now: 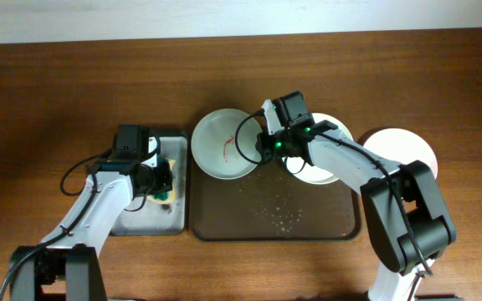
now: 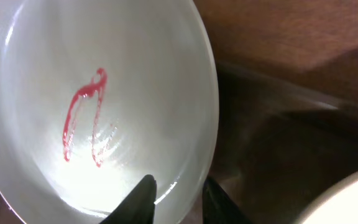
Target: Clean dirty plates on tray and stack at the side
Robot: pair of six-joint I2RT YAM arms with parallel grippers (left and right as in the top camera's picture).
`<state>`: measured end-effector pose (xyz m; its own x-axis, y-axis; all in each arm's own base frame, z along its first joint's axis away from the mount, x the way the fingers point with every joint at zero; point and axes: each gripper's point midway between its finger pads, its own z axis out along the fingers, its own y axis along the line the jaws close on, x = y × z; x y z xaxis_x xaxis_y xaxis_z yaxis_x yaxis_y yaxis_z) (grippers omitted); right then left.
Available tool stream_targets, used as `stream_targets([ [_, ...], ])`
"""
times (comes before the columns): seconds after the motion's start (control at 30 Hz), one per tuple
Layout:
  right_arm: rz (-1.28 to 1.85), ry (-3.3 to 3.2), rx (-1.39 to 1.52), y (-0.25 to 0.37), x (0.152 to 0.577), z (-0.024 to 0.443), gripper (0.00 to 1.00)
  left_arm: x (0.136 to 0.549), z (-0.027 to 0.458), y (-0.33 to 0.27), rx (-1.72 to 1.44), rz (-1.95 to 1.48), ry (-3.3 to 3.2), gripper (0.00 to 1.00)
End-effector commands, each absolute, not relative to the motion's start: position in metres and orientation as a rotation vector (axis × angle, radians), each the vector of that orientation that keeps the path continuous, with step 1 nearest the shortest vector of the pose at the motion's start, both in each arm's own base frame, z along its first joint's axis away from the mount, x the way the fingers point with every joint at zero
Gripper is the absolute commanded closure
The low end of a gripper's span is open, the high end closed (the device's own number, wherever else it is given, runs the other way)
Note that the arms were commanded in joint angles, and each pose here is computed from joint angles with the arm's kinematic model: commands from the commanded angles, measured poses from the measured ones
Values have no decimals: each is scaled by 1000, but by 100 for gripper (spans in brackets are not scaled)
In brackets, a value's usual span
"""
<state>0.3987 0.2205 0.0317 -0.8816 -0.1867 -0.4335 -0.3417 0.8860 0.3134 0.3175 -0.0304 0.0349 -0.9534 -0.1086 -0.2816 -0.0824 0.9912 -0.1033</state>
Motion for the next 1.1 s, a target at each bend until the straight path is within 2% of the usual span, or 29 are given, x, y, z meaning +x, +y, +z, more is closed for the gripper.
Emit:
stream_targets([
  [0.0,537,2717,-329,225,393,18,95,317,38,-32,-111,-148,2834,100],
  [0.1,520,2778,-323,217,376,28,96,317,38,-32,-111,-148,2834,99],
  [0.27,534,3115,-225,193,292,43,96,318,38,-32,-111,-148,2833,99],
  [0.3,530,3184,-213,189,277,42,91,318,38,-32,-111,-148,2833,99],
  [0.33,543,3213,-208,188,270,43,64,318,38,-32,-111,-148,2833,99],
  [0.37,528,3214,-209,187,270,42,42,318,38,-32,-111,-148,2833,99],
  [0.4,464,3184,-212,182,279,40,41,317,38,-32,-111,-148,2833,99],
  [0.5,299,3090,-212,170,305,33,48,317,38,-32,-111,-150,2834,99],
  [0.57,307,3098,-215,171,303,29,66,317,38,-32,-111,-150,2834,99],
  [0.7,325,3139,-255,178,286,17,66,317,38,-33,-110,-153,2834,99],
  [0.9,338,3129,-263,181,287,18,66,317,38,-33,-110,-153,2834,99],
  [0.93,339,3128,-263,181,287,18,71,317,38,-33,-110,-153,2834,99],
  [1.03,340,3129,-271,184,288,13,75,317,38,-33,-110,-153,2834,99],
  [1.07,337,3132,-273,184,288,10,81,317,38,-33,-110,-153,2834,100],
])
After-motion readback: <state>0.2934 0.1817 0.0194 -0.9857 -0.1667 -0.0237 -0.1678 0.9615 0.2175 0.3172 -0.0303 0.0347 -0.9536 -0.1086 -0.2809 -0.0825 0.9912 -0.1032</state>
